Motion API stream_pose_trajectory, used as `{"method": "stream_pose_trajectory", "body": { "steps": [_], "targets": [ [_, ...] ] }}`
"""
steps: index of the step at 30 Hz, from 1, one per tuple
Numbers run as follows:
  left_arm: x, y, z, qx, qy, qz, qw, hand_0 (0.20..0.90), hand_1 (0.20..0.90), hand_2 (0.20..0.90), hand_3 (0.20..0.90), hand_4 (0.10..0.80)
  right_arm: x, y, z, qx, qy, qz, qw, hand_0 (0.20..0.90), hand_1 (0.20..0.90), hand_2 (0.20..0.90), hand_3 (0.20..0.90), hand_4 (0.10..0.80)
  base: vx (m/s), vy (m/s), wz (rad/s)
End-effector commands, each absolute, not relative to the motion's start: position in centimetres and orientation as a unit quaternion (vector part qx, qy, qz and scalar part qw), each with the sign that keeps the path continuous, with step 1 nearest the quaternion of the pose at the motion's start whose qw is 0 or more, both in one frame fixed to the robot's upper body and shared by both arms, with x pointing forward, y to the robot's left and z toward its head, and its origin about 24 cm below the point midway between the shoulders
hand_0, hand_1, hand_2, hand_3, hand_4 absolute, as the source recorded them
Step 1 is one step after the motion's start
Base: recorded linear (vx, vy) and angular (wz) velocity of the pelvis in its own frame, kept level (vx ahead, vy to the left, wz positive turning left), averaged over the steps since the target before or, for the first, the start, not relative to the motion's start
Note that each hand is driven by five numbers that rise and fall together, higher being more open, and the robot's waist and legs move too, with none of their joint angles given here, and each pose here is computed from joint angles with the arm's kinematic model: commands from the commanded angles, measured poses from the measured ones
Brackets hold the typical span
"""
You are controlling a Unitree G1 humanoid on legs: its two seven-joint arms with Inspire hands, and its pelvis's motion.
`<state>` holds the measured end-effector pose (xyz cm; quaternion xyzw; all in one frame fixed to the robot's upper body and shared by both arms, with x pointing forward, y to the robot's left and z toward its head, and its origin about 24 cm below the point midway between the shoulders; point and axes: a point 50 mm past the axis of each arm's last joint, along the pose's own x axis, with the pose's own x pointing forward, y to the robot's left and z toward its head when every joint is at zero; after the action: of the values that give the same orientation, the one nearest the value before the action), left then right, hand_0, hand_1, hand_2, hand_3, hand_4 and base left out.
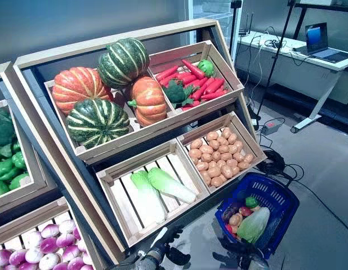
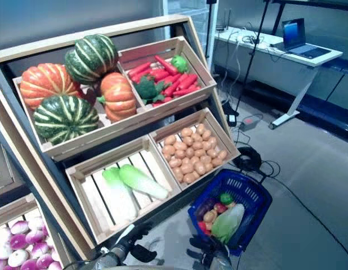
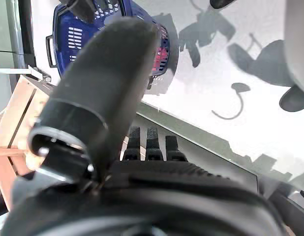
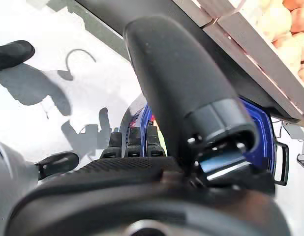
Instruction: Put vegetables into the basket
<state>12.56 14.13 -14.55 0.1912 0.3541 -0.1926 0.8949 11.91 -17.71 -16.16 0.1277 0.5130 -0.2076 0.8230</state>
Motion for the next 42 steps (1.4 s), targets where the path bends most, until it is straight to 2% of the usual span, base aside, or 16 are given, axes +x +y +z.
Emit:
{"method": "stream_pose_trajectory", "body": {
  "steps": [1,12,20,21,25,30,34,37,42],
  "targets": [
    [17.2,13.0,-12.7,0.214,0.276,-0.214,0.912,0.900,0.900,0.900,0.900,0.800,13.8,-16.0,-15.8,0.160,0.498,-0.186,0.832,0.900,0.900,0.900,0.900,0.800,0.000,0.000,0.00],
    [18.0,11.5,-11.2,0.297,0.162,-0.286,0.896,0.900,0.900,0.900,0.900,0.800,14.2,-16.1,-15.7,0.166,0.497,-0.178,0.833,0.900,0.900,0.900,0.900,0.800,0.000,0.000,0.00],
    [20.7,11.2,-7.5,0.375,-0.033,-0.244,0.894,0.900,0.900,0.900,0.900,0.800,14.5,-16.4,-15.5,0.171,0.498,-0.182,0.831,0.900,0.900,0.900,0.900,0.800,0.001,0.005,0.00],
    [22.2,11.9,-5.7,0.403,-0.086,-0.228,0.882,0.900,0.900,0.900,0.900,0.800,14.8,-16.9,-15.3,0.173,0.494,-0.183,0.832,0.900,0.900,0.900,0.900,0.800,0.017,0.046,-0.03],
    [24.6,14.4,-1.8,0.457,-0.186,-0.166,0.854,0.900,0.900,0.900,0.900,0.800,14.4,-17.8,-15.2,0.176,0.491,-0.187,0.832,0.900,0.900,0.900,0.900,0.800,0.064,0.048,0.00],
    [26.5,18.8,2.7,0.531,-0.259,-0.088,0.802,0.900,0.900,0.900,0.900,0.800,14.1,-18.0,-14.8,0.173,0.466,-0.177,0.849,0.900,0.900,0.900,0.900,0.800,0.062,0.053,0.00],
    [27.5,20.7,4.9,0.596,-0.309,-0.035,0.740,0.900,0.900,0.900,0.900,0.800,14.6,-19.1,-14.1,0.172,0.446,-0.173,0.861,0.900,0.900,0.900,0.900,0.800,-0.029,0.107,-0.04],
    [29.2,22.0,6.0,0.663,-0.310,0.002,0.682,0.900,0.900,0.900,0.900,0.800,16.3,-21.5,-12.9,0.158,0.416,-0.171,0.879,0.900,0.900,0.900,0.900,0.800,-0.174,0.216,-0.15],
    [30.8,23.6,6.4,0.699,-0.278,0.036,0.658,0.900,0.900,0.900,0.900,0.800,18.8,-24.1,-11.1,0.150,0.378,-0.171,0.898,0.900,0.900,0.900,0.900,0.800,-0.166,0.157,-0.09]
  ]
}}
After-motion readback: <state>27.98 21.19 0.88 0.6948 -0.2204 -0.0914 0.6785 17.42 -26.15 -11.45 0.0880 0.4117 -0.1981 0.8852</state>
